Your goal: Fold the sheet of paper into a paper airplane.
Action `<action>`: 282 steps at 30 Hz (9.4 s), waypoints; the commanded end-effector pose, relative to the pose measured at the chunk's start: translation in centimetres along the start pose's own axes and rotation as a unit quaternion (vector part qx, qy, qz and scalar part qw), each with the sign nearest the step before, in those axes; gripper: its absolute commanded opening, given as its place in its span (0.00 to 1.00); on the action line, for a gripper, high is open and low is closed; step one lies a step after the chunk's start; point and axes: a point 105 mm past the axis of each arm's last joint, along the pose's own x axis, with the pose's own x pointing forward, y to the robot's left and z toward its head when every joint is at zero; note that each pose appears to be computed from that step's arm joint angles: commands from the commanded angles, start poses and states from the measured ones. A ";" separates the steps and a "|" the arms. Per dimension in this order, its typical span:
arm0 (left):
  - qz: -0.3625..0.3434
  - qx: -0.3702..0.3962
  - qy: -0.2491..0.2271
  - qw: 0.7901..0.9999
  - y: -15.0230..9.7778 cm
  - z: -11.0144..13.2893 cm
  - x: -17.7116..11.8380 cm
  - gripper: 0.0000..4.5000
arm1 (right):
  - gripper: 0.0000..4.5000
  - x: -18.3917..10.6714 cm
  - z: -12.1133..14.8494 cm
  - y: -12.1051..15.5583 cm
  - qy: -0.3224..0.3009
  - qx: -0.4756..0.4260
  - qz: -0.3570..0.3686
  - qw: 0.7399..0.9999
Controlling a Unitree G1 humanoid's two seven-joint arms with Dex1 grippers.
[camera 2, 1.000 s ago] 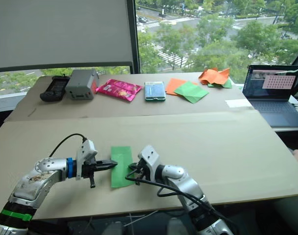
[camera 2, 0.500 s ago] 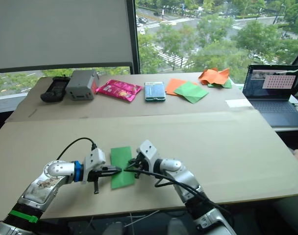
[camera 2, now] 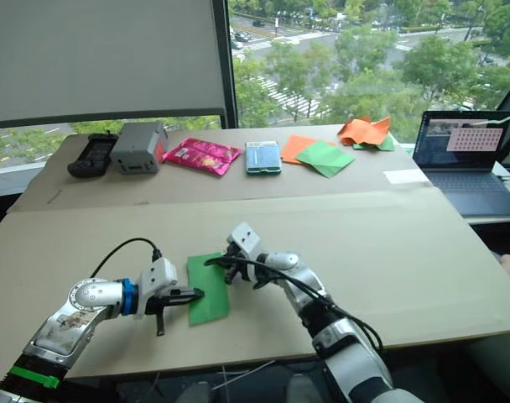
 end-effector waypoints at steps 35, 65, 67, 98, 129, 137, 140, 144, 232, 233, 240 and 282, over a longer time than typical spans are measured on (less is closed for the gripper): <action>-0.022 -0.006 0.037 0.999 -0.8 -1.4 0.1 0.00 | 0.01 -4.3 -7.4 4.9 0.085 0.034 0.058 0.994; -0.029 -0.001 0.039 0.999 -0.5 -1.4 0.4 0.00 | 0.01 -8.3 -11.4 9.6 0.189 -0.004 0.153 0.970; -0.030 -0.001 0.039 0.999 -0.4 -1.4 0.4 0.00 | 0.01 -8.4 -11.3 9.7 0.191 -0.010 0.158 0.969; 0.043 -0.021 -0.026 0.999 2.3 3.1 -5.2 0.00 | 0.01 -13.5 0.9 6.1 -0.045 -0.034 0.012 0.998; -0.043 0.024 -0.099 0.994 1.6 7.7 4.6 0.00 | 0.01 -11.5 7.6 5.8 -0.116 -0.044 0.018 0.992; -0.035 0.026 -0.087 0.995 1.7 7.0 4.0 0.00 | 0.01 -10.0 4.0 4.5 -0.026 -0.044 -0.013 0.999; -0.030 0.024 -0.079 0.996 1.7 6.6 3.4 0.00 | 0.01 -9.7 2.6 4.3 0.000 -0.041 -0.018 0.999; -0.023 0.012 -0.062 0.998 1.3 5.3 2.5 0.00 | 0.01 -9.7 1.5 4.1 0.019 -0.041 -0.024 0.999; 0.004 0.002 -0.008 1.000 0.9 2.7 -0.4 0.00 | 0.01 -7.4 0.0 6.2 0.038 -0.461 -0.077 0.883; 0.004 0.002 -0.009 1.000 1.0 2.8 -0.4 0.00 | 0.01 -7.2 -0.3 6.2 0.047 -0.467 -0.070 0.880; 0.012 -0.035 -0.077 0.996 3.3 6.0 0.2 0.00 | 0.01 -6.6 -1.4 6.0 0.083 -0.454 -0.046 0.886; 0.010 -0.005 -0.041 0.999 5.6 4.8 3.9 0.00 | 0.01 -6.7 -2.0 5.6 0.101 -0.426 -0.060 0.897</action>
